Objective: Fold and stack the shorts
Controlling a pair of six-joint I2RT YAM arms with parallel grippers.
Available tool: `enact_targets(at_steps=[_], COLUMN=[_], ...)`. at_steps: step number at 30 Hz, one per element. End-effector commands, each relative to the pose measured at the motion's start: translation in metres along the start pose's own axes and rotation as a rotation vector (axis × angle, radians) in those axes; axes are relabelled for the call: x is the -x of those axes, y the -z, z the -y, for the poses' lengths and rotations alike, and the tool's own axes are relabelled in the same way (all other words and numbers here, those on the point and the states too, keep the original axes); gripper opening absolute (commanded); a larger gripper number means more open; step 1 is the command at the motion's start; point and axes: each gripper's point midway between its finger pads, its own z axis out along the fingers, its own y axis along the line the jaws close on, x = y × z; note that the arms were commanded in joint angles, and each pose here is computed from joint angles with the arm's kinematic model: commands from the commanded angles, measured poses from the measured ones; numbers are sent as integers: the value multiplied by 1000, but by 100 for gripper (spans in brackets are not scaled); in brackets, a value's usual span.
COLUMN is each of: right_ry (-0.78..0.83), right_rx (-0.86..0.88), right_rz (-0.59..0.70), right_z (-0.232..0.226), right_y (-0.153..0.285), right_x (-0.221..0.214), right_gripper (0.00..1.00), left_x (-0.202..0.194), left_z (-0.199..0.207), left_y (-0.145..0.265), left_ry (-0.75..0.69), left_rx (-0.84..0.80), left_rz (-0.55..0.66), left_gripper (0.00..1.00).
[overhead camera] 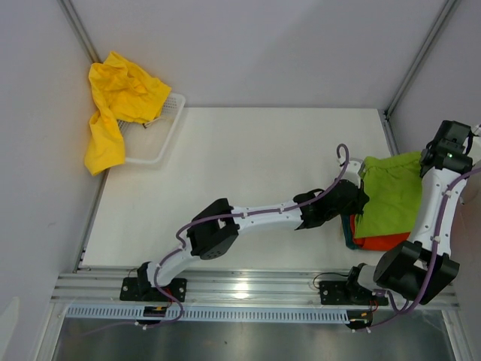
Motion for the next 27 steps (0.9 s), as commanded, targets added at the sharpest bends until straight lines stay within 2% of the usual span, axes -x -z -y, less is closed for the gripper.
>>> enact_targets(at_steps=[1,5,14,19,21,22,25,26,27], right_ry=[-112,-108,-102,-126,-143,-148,-145,-145,-150], right_rx=[-69,-145,-134,-128,-95,-96,-52,-42,-65], right_rz=[117,99,37,-3,-28,-29,-52,-51,-48], right_z=[12,25,19,20,18,20,15,13,17], right_y=[2,-13,-45,-61,-67,-69,-75,-75,-76], right_x=[29,6,-21,-22,-22,-21,-20,-17,-17], right_gripper=[0,0,0,3,12,13,19,32,48], left_x=[4,2,-4,-20,-28,-26,-33,-35,-37], left_z=[25,30,20,9,4,5,2,2,0], left_y=[-5,-5,-6,-7,-7,-5,-3,-3,-3], left_ry=[38,12,17,124,141,142,140,141,142], left_rx=[-86,-76,-50,-41,-41,-47,-47,-48,-42], left_rz=[50,54,38,-50,-62,-55,-69,-72,-79], left_gripper=[0,0,1,9,18,18,25,29,43])
